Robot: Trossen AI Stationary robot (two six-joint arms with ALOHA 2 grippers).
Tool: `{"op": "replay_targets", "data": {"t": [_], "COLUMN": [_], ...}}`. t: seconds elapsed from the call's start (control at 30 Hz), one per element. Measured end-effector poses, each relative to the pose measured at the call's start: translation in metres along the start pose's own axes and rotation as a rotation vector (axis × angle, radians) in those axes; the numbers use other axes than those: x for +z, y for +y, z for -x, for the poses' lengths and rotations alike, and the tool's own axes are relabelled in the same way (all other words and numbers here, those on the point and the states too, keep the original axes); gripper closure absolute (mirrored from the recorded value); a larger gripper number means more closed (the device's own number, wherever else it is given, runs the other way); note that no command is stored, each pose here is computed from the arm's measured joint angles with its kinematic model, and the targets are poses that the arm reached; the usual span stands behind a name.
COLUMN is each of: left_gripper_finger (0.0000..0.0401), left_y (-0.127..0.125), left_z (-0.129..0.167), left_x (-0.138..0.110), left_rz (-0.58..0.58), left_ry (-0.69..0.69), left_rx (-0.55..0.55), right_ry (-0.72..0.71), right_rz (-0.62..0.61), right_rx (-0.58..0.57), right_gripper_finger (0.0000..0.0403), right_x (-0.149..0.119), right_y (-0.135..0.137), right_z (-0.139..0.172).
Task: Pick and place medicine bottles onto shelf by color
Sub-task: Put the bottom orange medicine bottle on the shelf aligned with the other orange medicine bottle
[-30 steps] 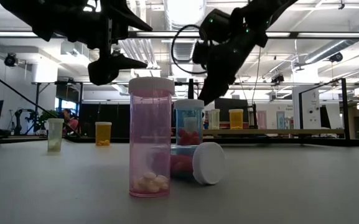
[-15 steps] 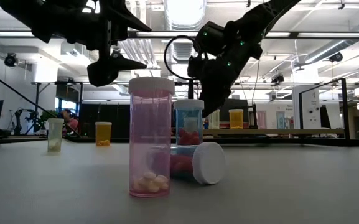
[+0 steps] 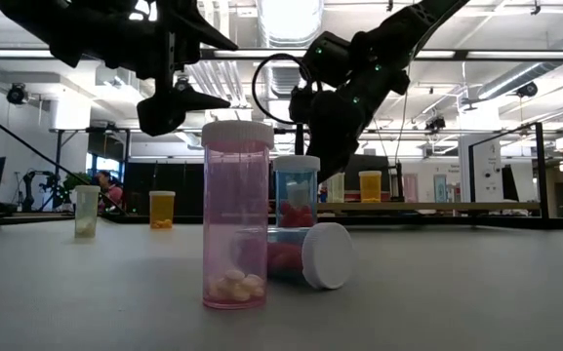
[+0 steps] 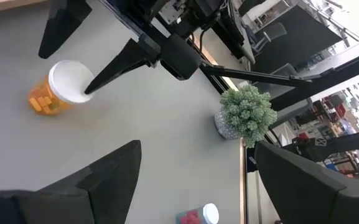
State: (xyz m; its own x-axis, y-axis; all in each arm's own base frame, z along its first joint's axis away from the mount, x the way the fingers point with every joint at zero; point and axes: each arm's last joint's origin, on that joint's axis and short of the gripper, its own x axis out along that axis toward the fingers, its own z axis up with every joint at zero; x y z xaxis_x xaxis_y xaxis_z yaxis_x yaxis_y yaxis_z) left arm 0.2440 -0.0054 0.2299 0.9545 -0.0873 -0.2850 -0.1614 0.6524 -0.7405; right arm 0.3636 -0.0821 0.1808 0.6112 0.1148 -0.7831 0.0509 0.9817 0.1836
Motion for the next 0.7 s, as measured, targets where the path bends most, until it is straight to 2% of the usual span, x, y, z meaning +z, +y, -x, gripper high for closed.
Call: {"op": "replay_targets", "data": {"t": [0.2,0.3,0.7], "left_gripper_finger": [0.0104,0.0104,0.0104], "left_y": [0.000,0.000,0.000], "left_z": [0.000,0.000,0.000], "left_x": [0.000,0.000,0.000], "left_rz": [0.000,0.000,0.023], "left_ry": [0.000,0.000,0.000], "left_rx": [0.001,0.001,0.003], "right_ry": [-0.011,-0.024,-0.056], "right_rz": [0.003,-0.039,-0.454], "right_rx": [-0.005,-0.012,-0.276], "right_gripper_finger": [0.0156,0.0156,0.0156], "right_x": [0.001,0.003,0.002], "right_y": [0.000,0.000,-0.004], "right_z": [0.001,0.003,0.014]}}
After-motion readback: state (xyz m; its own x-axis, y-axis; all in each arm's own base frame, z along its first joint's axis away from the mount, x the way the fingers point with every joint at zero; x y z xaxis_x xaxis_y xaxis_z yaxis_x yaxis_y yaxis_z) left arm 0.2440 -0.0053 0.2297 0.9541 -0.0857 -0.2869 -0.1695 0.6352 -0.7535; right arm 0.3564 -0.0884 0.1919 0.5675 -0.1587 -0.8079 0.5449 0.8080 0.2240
